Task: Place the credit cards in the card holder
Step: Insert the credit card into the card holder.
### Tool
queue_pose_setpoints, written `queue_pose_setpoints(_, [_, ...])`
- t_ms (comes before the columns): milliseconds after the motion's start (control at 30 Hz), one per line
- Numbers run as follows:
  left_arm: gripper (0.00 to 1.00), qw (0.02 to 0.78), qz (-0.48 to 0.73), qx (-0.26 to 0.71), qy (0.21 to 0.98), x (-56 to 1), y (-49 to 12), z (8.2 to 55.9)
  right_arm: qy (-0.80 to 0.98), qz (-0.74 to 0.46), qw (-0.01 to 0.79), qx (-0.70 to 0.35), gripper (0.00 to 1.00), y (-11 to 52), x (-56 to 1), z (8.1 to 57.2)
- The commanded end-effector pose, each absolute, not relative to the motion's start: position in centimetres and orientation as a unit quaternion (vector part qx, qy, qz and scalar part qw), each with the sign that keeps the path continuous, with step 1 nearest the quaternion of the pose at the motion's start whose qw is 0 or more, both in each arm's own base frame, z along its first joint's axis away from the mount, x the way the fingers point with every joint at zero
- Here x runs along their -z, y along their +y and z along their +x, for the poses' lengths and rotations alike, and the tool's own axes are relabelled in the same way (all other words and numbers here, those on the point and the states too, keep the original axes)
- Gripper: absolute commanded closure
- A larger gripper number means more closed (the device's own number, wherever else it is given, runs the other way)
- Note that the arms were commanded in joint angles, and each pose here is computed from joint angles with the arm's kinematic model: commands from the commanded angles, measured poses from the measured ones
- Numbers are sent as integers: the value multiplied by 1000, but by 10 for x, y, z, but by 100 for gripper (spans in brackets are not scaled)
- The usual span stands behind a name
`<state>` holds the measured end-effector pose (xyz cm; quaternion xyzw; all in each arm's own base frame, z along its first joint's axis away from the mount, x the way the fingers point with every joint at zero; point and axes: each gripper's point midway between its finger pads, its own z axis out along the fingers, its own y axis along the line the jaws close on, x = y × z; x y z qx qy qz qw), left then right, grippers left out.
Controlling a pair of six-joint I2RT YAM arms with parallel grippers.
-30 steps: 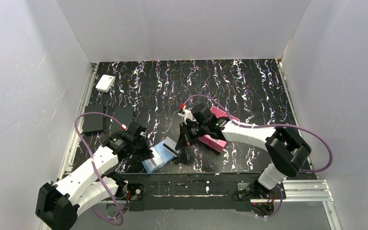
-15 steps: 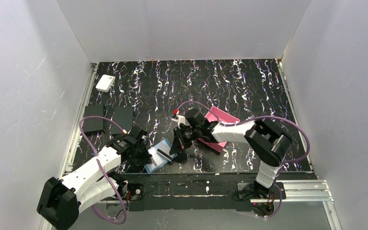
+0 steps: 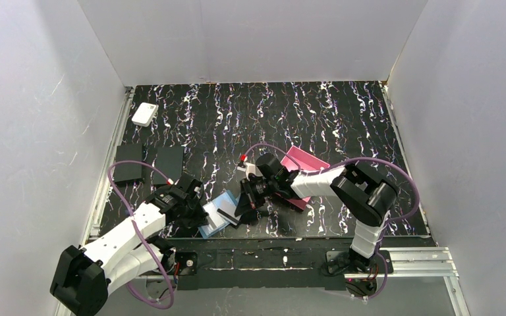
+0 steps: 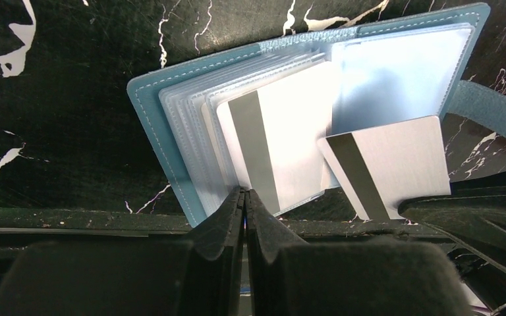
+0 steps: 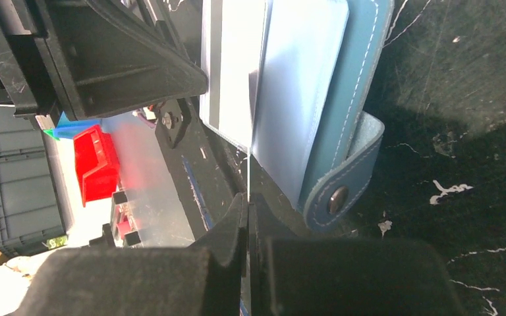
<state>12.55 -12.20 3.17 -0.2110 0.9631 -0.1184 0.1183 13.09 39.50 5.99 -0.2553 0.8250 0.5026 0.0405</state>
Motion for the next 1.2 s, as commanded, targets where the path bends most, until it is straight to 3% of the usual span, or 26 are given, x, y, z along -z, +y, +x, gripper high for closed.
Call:
queue_pose_setpoints(0, [97,85,-216,60,971,-10,-99,102,811,-260,36,-523,99,399,-59,127])
queue_pose_setpoints(167, [97,82,-215,66,971,-9,-100,99,804,-250,37,-538,99,408,-55,130])
queue_pose_setpoints(333, [97,80,-210,77,971,-10,-103,98,808,-202,94,-546,99,446,-46,148])
queue_pose_setpoints(767, [97,85,-213,84,970,-8,-103,97,806,-161,110,-558,99,451,-42,144])
queue_pose_setpoints(900, [97,87,-212,85,970,-9,-103,97,813,-196,121,-535,82,443,-44,140])
queue_pose_setpoints(1167, [97,87,-210,85,970,-9,-103,97,852,-317,149,-389,57,412,-43,152])
